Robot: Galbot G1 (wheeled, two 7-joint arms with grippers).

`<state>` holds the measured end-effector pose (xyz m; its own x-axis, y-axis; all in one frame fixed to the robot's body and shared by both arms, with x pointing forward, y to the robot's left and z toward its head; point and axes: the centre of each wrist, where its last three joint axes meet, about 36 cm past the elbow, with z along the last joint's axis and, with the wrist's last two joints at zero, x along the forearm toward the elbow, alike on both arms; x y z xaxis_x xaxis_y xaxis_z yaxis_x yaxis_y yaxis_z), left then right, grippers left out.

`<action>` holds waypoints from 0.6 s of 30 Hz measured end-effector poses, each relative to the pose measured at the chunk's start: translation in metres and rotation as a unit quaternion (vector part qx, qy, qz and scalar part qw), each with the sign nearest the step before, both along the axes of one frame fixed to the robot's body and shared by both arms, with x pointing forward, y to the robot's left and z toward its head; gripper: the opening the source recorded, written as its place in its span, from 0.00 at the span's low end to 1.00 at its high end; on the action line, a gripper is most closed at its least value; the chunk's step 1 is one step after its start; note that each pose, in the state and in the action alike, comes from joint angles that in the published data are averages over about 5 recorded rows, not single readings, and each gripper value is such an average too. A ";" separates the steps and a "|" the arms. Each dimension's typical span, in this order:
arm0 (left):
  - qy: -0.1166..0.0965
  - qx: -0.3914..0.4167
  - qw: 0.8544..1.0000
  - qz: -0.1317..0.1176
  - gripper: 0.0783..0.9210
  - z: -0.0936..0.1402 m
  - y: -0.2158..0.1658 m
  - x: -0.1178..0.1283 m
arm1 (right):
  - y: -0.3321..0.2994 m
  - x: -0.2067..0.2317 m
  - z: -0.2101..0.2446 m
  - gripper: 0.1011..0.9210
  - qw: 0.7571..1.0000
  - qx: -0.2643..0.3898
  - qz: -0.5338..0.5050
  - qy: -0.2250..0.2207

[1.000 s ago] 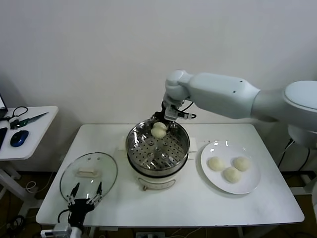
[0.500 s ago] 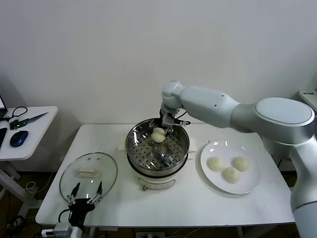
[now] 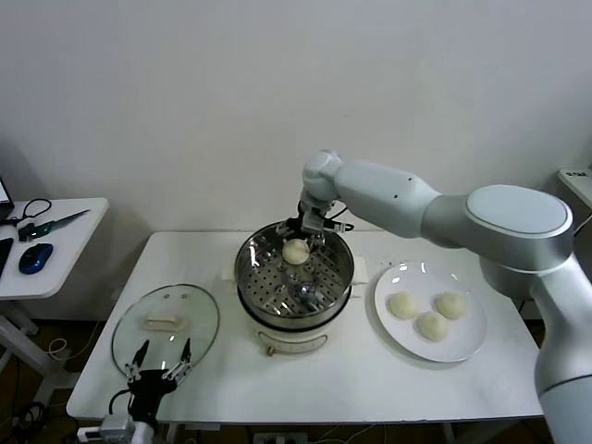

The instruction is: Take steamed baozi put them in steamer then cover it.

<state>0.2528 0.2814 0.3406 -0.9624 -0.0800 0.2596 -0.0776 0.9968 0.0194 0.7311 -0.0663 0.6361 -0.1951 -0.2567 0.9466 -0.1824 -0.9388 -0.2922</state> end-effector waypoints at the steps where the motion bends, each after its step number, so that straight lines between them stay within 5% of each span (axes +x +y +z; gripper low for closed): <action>1: 0.000 0.000 1.000 0.000 0.88 0.001 -0.001 0.000 | -0.005 0.000 0.009 0.88 1.000 0.004 -0.009 0.003; 9: -0.002 -0.001 1.000 -0.003 0.88 0.003 -0.002 0.000 | -0.090 -0.006 0.072 0.88 0.981 0.037 -0.187 0.046; 18: -0.009 -0.002 1.000 -0.003 0.88 0.007 -0.002 0.000 | -0.209 -0.038 0.060 0.88 0.898 0.052 -0.427 0.094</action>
